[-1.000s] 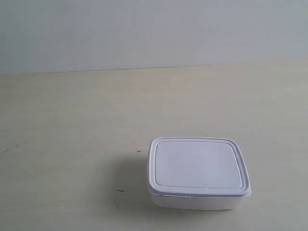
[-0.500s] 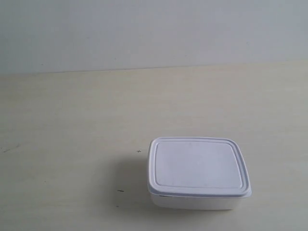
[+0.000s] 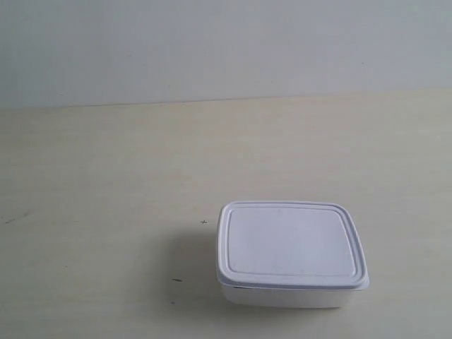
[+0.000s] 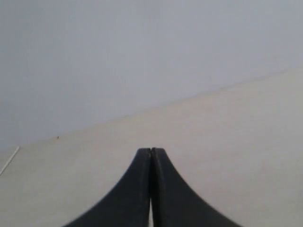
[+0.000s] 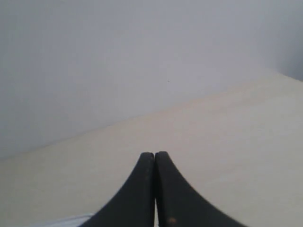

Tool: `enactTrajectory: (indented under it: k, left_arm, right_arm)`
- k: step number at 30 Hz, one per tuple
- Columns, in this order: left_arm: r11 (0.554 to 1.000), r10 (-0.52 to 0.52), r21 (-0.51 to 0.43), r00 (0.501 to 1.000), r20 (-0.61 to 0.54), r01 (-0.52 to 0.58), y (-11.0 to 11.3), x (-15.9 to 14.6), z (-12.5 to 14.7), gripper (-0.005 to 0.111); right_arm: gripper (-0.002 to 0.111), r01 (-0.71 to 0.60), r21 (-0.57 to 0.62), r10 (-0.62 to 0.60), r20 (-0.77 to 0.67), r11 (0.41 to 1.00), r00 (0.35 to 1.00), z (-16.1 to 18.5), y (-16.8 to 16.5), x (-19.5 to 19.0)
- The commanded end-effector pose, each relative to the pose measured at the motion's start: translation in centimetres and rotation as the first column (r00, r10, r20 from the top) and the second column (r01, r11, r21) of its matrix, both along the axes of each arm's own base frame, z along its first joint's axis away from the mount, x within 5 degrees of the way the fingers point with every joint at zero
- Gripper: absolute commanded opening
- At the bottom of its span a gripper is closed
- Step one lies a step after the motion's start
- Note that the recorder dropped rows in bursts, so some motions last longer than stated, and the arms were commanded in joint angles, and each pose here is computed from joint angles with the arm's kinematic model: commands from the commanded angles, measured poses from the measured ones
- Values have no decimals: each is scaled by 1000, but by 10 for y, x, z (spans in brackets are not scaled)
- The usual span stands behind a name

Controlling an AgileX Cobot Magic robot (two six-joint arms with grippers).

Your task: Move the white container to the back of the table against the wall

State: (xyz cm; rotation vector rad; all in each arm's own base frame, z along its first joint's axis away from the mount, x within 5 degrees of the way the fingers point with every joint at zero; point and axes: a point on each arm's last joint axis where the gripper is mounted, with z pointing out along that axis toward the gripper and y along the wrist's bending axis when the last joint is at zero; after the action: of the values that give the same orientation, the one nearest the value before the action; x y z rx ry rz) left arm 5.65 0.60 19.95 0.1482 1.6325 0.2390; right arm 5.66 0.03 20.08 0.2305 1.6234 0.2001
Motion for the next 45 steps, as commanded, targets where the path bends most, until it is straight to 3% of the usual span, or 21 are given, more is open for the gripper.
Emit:
enactTrajectory:
  k: [1,3,5,8,10,13,19,25,33,40,45]
  left_arm:
    - [998,-62,17,988,141,61,-6,0,13,0]
    - [997,-80,21,981,179,77,-7,-1,16,0]
    - [995,-99,7,969,224,100,-9,-1,21,0]
    - [976,-118,-139,947,298,166,-12,-3,27,0]
    - [932,-125,-280,930,346,230,-14,-4,30,0]
    - [844,-142,-421,896,420,331,-17,-6,37,0]
    - [775,-226,-410,817,531,481,-25,-12,47,0]
    - [683,-406,-414,784,469,601,-42,-8,51,0]
    - [580,-535,-531,781,322,617,-55,17,87,0]
    - [452,-707,-586,671,224,672,-70,46,106,0]
    - [434,-740,-628,653,162,646,-73,61,116,0]
  right_arm:
    - [0,-9,251,-14,92,968,996,7,0,0]
    - [0,-10,367,-49,151,930,987,12,-2,0]
    - [0,-22,517,-79,172,856,982,15,-4,-1]
    - [0,-36,632,-87,162,774,983,14,-4,-1]
    - [0,-38,649,-86,159,760,984,14,-4,-1]
    - [0,-47,598,-56,152,800,987,18,-1,-1]
    - [0,-136,389,58,206,911,977,63,8,-14]
    - [0,-222,338,155,214,915,964,92,17,-28]
    - [0,-387,225,345,204,894,916,113,34,-28]
    - [0,-455,204,439,119,867,891,130,41,-6]
    - [0,-476,177,468,88,861,879,148,43,4]
